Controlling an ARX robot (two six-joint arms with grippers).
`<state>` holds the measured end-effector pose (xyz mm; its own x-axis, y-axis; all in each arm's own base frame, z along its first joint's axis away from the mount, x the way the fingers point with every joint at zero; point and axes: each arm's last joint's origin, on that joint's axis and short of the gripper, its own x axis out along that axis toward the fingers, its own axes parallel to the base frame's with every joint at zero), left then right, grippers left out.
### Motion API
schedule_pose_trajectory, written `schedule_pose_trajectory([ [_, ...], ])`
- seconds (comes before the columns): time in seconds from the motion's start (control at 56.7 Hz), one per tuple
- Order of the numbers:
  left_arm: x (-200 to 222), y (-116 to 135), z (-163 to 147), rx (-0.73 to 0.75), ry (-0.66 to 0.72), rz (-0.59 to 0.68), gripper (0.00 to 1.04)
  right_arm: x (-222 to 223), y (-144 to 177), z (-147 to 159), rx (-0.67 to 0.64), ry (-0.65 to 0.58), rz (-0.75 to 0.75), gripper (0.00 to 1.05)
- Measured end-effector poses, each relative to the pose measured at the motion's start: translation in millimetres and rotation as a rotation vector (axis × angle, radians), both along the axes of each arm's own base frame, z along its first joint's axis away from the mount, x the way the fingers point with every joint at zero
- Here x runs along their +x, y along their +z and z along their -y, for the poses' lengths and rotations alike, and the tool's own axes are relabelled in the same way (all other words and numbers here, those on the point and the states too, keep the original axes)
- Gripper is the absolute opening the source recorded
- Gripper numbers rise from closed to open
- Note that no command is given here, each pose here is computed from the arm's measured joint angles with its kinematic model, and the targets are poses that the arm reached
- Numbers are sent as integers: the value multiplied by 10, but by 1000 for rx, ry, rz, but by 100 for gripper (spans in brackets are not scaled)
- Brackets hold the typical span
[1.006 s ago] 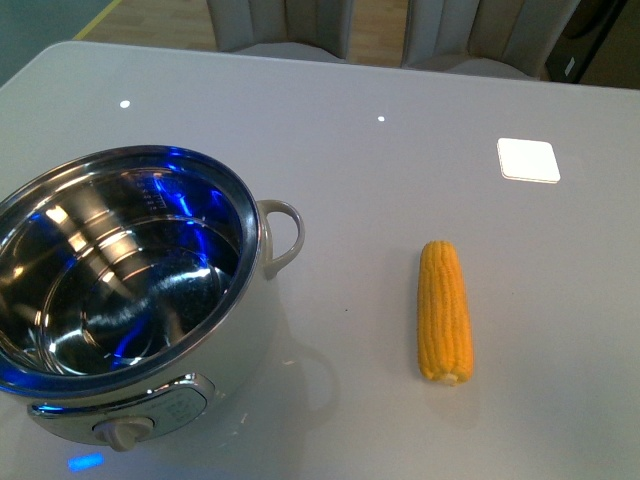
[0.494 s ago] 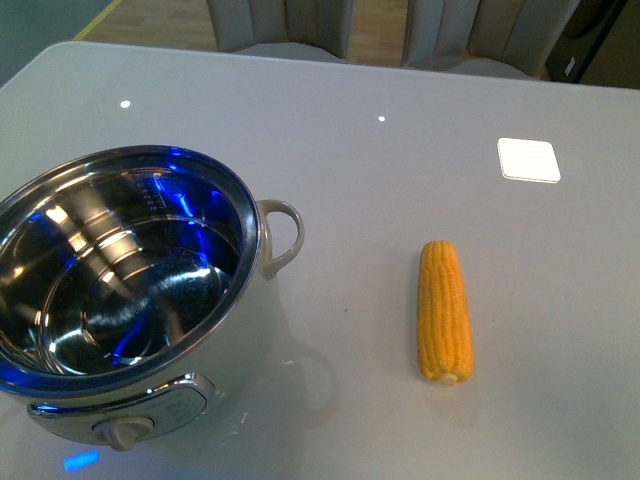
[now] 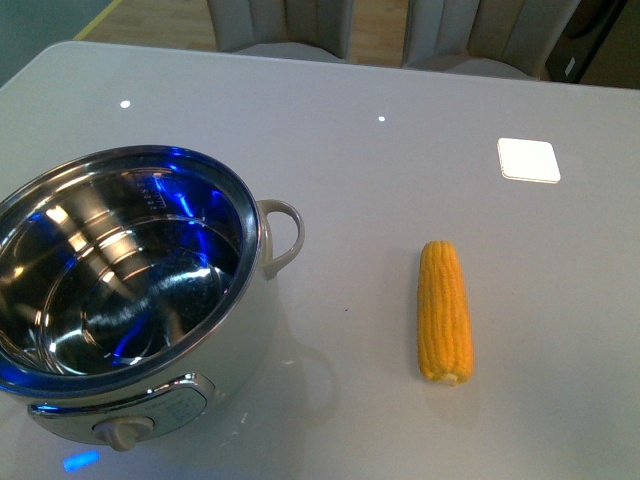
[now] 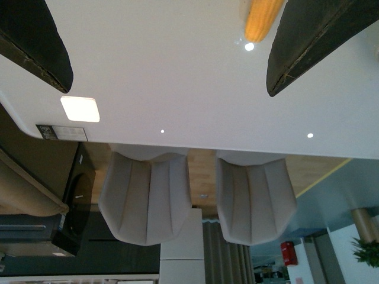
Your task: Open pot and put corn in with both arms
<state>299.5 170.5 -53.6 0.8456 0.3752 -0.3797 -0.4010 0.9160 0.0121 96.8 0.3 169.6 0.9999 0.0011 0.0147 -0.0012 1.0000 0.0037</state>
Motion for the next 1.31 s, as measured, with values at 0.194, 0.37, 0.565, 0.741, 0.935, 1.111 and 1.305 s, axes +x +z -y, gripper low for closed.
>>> schedule_pose_trajectory([
  [0.194,-55,229,-112,-19,20,19,98,0,0,0,0,0,0,96],
  [0.37,-2,1185,-421,17,65,194,98,0,0,0,0,0,0,96],
  [0.565,-139,1544,-360,-39,7,226,98,0,0,0,0,0,0,96],
  [0.741,-440,1950,-203,-22,-99,312,98,0,0,0,0,0,0,96],
  [0.935,-947,2248,189,-54,-263,382,98,0,0,0,0,0,0,96],
  [1.111,-1300,2227,441,-100,-326,372,98,0,0,0,0,0,0,96],
  [1.305,-1461,2152,559,-148,-331,335,98,0,0,0,0,0,0,96],
])
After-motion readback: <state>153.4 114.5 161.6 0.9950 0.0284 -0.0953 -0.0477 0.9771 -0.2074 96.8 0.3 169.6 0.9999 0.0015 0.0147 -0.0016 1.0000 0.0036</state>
